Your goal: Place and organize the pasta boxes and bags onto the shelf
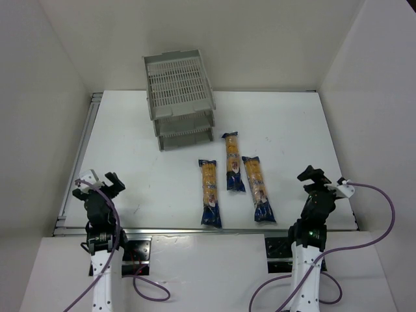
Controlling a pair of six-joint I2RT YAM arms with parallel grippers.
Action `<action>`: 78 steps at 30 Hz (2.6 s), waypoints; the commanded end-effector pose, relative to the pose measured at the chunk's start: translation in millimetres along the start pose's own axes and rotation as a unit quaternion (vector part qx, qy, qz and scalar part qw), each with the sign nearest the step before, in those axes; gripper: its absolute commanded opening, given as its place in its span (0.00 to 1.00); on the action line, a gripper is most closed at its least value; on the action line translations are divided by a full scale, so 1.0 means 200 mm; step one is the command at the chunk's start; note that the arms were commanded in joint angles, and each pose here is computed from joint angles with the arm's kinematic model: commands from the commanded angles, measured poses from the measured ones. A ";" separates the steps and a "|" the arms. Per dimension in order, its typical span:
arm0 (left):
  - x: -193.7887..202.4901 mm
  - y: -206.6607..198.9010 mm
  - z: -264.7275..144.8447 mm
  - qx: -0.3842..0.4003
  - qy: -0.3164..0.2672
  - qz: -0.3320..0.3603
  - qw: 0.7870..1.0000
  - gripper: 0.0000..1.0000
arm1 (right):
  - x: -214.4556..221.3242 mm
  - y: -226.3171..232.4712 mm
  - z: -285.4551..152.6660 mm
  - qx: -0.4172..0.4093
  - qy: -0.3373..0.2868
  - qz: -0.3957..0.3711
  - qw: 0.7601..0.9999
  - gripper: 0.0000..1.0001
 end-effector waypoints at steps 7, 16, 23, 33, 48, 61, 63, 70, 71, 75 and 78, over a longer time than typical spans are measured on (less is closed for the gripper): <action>-0.39 -0.16 -0.07 0.209 -0.200 0.346 0.892 1.00 | -0.20 0.18 -0.01 -0.116 -0.075 -0.050 0.989 0.98; -0.12 -0.11 -0.11 0.329 -0.140 0.734 0.577 1.00 | -0.16 0.29 -0.11 -0.292 -0.015 -0.261 0.920 0.98; -0.03 -0.03 -0.10 0.321 -0.073 0.773 0.541 1.00 | -0.07 0.19 -0.16 -0.391 0.008 -0.599 0.699 0.99; -0.02 0.02 -0.12 0.309 -0.029 0.752 0.582 1.00 | 0.03 -0.02 -0.07 -0.310 0.054 -0.713 0.626 0.99; -0.21 0.11 -0.02 0.122 -0.044 0.755 0.643 1.00 | -0.25 0.09 -0.10 -0.254 0.032 -0.708 0.658 1.00; -0.77 -0.08 0.19 0.116 0.146 0.435 0.881 1.00 | -0.28 0.66 0.18 -0.326 0.314 -0.434 0.779 0.99; -0.79 -0.15 0.19 0.144 0.156 0.371 0.904 1.00 | -0.19 0.65 0.15 -0.322 0.350 -0.404 0.782 0.99; -0.57 -0.29 0.20 0.227 0.290 0.231 0.900 1.00 | 0.07 0.75 0.12 -0.294 0.445 -0.350 0.770 0.93; -0.57 -0.30 0.20 0.239 0.291 0.213 0.901 1.00 | 0.13 0.78 0.09 -0.296 0.460 -0.358 0.757 0.93; -0.52 -0.32 0.22 0.258 0.315 0.168 0.898 1.00 | 0.27 0.79 0.10 -0.260 0.493 -0.376 0.740 0.93; -0.51 -0.27 0.25 0.234 0.323 0.156 0.903 1.00 | 0.38 0.84 0.07 -0.261 0.513 -0.393 0.717 0.93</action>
Point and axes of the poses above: each gripper's point midway between its finger pads, its own z axis out along the fingers, its own y axis along the line the jaws close on, x = y × z, the point moved 7 cm from there along -z, back along the fingers, and after that the axes turned 5 degrees about z, right-handed, at the moved point
